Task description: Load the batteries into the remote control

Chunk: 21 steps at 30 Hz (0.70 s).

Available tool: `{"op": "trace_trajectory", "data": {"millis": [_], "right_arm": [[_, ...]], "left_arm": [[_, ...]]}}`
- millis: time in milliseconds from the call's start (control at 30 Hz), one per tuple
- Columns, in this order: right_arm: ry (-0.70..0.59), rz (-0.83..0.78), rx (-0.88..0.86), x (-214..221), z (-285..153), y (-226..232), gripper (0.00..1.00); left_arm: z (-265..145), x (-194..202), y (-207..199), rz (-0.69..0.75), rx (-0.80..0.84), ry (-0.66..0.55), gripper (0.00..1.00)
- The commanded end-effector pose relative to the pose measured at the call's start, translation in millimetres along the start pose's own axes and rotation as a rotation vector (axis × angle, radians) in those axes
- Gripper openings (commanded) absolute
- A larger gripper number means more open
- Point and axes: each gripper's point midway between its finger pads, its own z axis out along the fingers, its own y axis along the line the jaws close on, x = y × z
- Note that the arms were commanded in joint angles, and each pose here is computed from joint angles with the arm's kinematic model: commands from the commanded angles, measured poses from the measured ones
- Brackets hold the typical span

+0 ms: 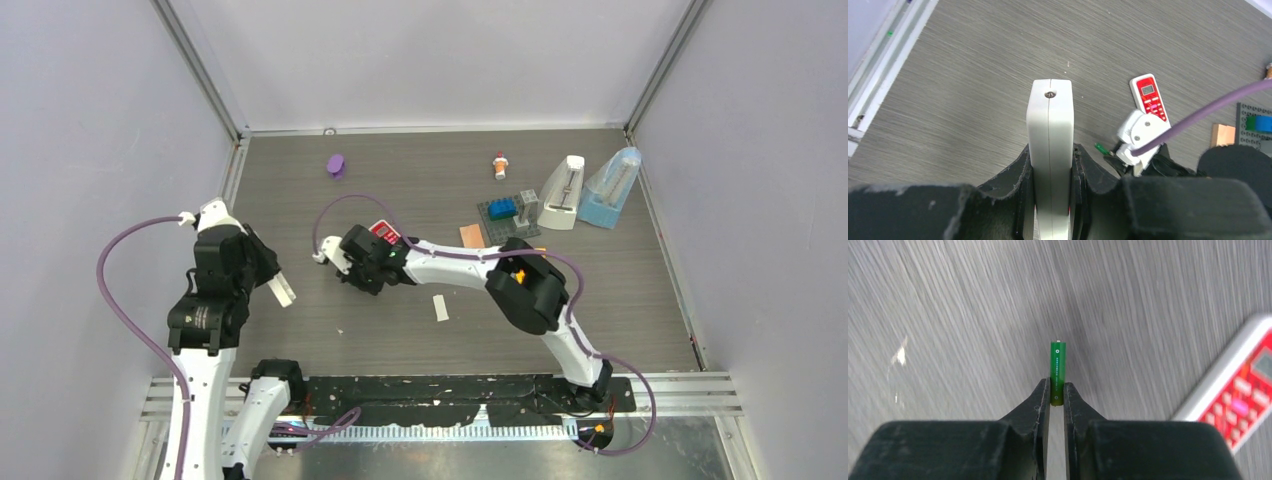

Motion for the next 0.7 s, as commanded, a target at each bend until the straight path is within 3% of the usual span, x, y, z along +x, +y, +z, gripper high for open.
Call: {"op": "trace_trajectory", "data": {"millis": [0, 200, 367, 533, 667], "right_arm": [[0.060, 0.126, 0.120, 22.6, -52.4, -7.0, 0.08], [0.191, 0.228, 0.165, 76.9, -78.0, 3.0, 0.10], [0.237, 0.240, 0.188, 92.3, -83.3, 4.1, 0.15], [0.246, 0.242, 0.205, 91.3, -77.1, 1.0, 0.38], [0.266, 0.229, 0.217, 91.3, -71.0, -2.7, 0.45]], "left_arm": [[3.4, -8.7, -18.3, -0.044, 0.085, -0.032, 0.00], [1.9, -9.7, -26.7, -0.063, 0.135, -0.045, 0.00], [-1.8, -8.8, -29.5, -0.073, 0.165, -0.060, 0.00], [-3.2, -8.0, -28.9, -0.066, 0.167, -0.060, 0.00], [-5.0, -9.7, -28.4, -0.061, 0.166, -0.066, 0.00]]}}
